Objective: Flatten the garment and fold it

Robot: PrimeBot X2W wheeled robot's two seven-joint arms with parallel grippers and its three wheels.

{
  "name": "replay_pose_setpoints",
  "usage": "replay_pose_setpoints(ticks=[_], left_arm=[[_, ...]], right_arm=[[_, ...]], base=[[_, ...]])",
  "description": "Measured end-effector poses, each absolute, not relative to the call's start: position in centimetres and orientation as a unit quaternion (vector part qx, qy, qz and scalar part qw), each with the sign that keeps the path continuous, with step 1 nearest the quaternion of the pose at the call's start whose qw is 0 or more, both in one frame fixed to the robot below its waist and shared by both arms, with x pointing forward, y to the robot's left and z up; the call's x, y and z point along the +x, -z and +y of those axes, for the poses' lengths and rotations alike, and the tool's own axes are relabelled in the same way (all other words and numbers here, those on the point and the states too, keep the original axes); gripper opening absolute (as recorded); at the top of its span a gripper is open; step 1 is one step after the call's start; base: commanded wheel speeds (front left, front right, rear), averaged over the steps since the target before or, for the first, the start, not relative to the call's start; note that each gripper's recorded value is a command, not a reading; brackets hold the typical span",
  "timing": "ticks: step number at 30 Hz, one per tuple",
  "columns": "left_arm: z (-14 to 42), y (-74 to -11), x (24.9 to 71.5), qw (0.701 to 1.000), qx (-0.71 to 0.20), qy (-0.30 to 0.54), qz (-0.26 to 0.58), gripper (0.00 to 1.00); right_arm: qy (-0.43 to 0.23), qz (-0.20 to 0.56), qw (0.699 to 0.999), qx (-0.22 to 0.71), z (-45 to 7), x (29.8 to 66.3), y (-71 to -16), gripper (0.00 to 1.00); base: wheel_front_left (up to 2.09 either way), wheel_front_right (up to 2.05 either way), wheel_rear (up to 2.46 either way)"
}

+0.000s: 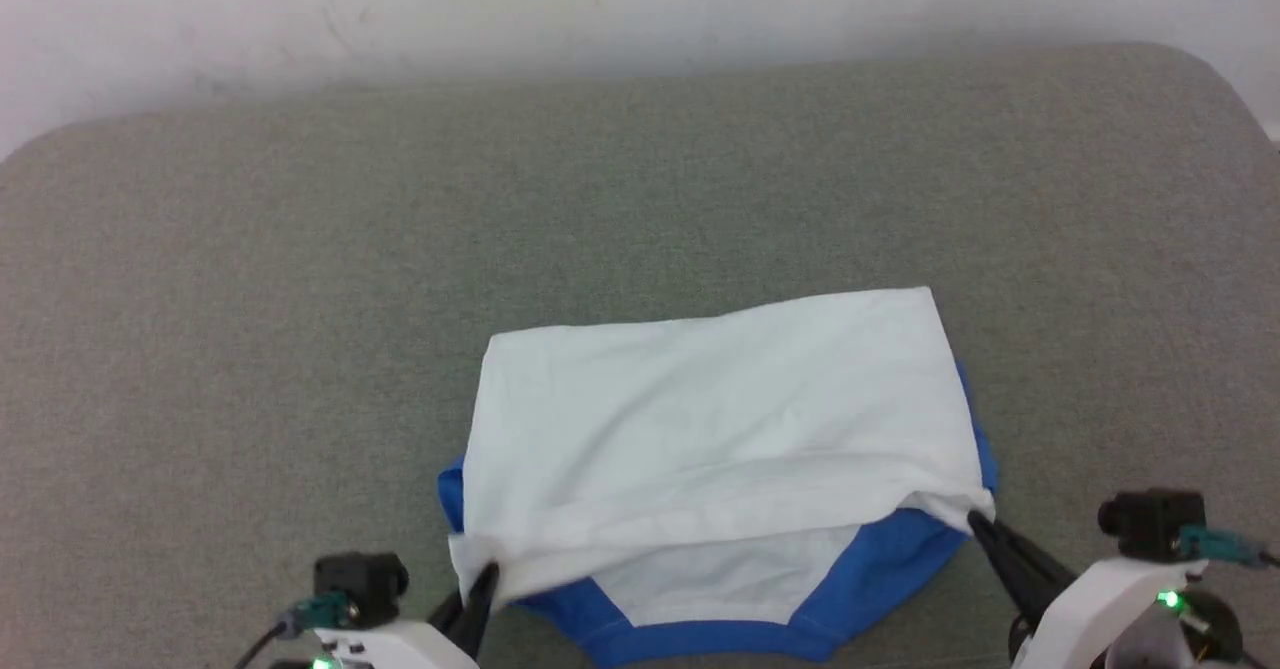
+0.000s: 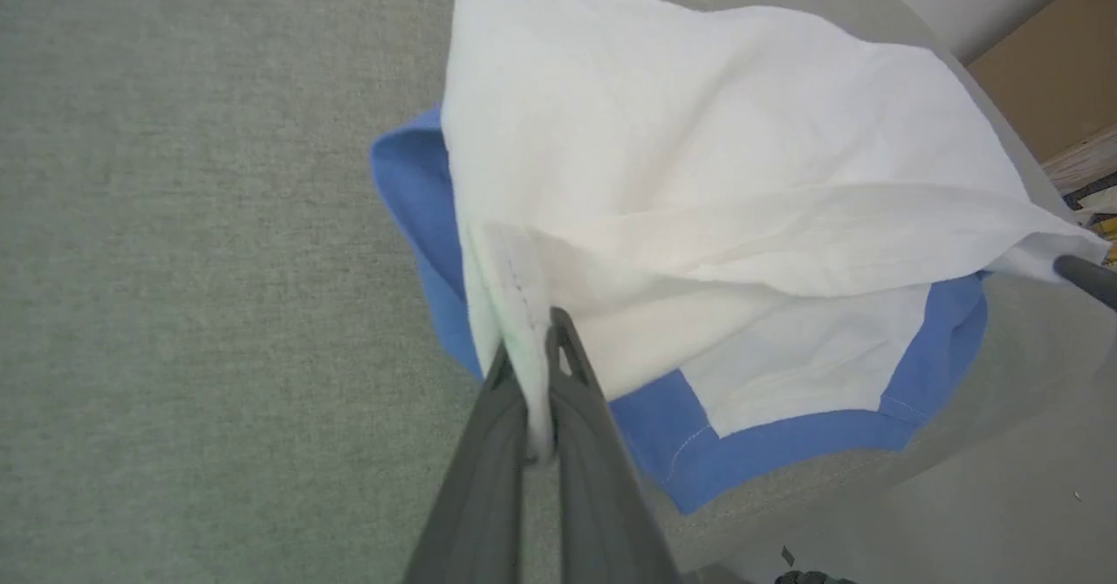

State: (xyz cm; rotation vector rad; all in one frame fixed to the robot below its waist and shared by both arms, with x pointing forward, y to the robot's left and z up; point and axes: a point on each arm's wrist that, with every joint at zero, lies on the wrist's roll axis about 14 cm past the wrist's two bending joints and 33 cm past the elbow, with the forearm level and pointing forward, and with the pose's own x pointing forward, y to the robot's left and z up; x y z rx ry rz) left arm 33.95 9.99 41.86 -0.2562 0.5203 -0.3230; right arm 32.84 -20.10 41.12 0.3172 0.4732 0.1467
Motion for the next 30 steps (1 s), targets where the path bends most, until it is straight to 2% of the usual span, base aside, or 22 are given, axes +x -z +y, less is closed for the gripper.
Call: replay_pose_setpoints(ticks=[2, 3, 5, 6, 7, 8, 9, 13, 21, 25, 30], left_arm=[[10.0, -40.0, 32.7, 0.937, -0.121, 0.156, 0.288, 0.0], [10.0, -39.4, 32.4, 0.935, -0.129, 0.149, 0.296, 0.0], [9.9, -38.1, 31.6, 0.928, -0.135, 0.145, 0.314, 0.09], [9.8, -37.7, 31.3, 0.927, -0.138, 0.142, 0.318, 0.35], [9.9, -37.4, 31.2, 0.927, -0.146, 0.134, 0.32, 0.49], [9.8, -37.0, 31.0, 0.926, -0.148, 0.132, 0.322, 0.87], [9.9, -36.8, 30.9, 0.927, -0.147, 0.129, 0.32, 1.0], [10.7, -37.4, 31.6, 0.943, -0.147, 0.11, 0.279, 1.0], [12.1, -43.6, 35.3, 0.98, -0.139, 0.084, 0.112, 1.0], [12.7, -47.4, 36.8, 0.989, -0.126, 0.072, 0.041, 1.0], [14.4, -52.0, 38.2, 0.993, -0.099, 0.048, -0.044, 1.0]], right_arm=[[-0.058, 0.242, 0.951, 0.182, -19.7, 32.0, -40.3, 0.0], [-0.052, 0.246, 0.949, 0.189, -19.6, 31.5, -39.9, 0.05], [-0.05, 0.263, 0.946, 0.184, -19.5, 30.4, -39.0, 0.37], [-0.047, 0.269, 0.943, 0.189, -19.3, 29.8, -38.6, 0.44], [-0.047, 0.279, 0.941, 0.187, -19.1, 29.2, -38.1, 0.49], [-0.046, 0.287, 0.939, 0.183, -19.0, 28.6, -37.7, 0.87], [-0.043, 0.29, 0.938, 0.184, -18.9, 28.2, -37.4, 1.0], [-0.02, 0.257, 0.951, 0.174, -20.0, 28.2, -38.2, 1.0], [0.009, 0.128, 0.978, 0.164, -22.0, 29.8, -44.0, 1.0], [0.024, 0.118, 0.98, 0.162, -23.1, 30.0, -45.4, 1.0], [0.037, 0.156, 0.976, 0.148, -25.0, 31.2, -45.0, 1.0]], base=[[0.0, 0.0, 0.0], [0.0, 0.0, 0.0], [0.0, 0.0, 0.0], [0.0, 0.0, 0.0], [0.0, 0.0, 0.0], [0.0, 0.0, 0.0], [0.0, 0.0, 0.0], [0.0, 0.0, 0.0], [0.0, 0.0, 0.0], [0.0, 0.0, 0.0], [0.0, 0.0, 0.0]])
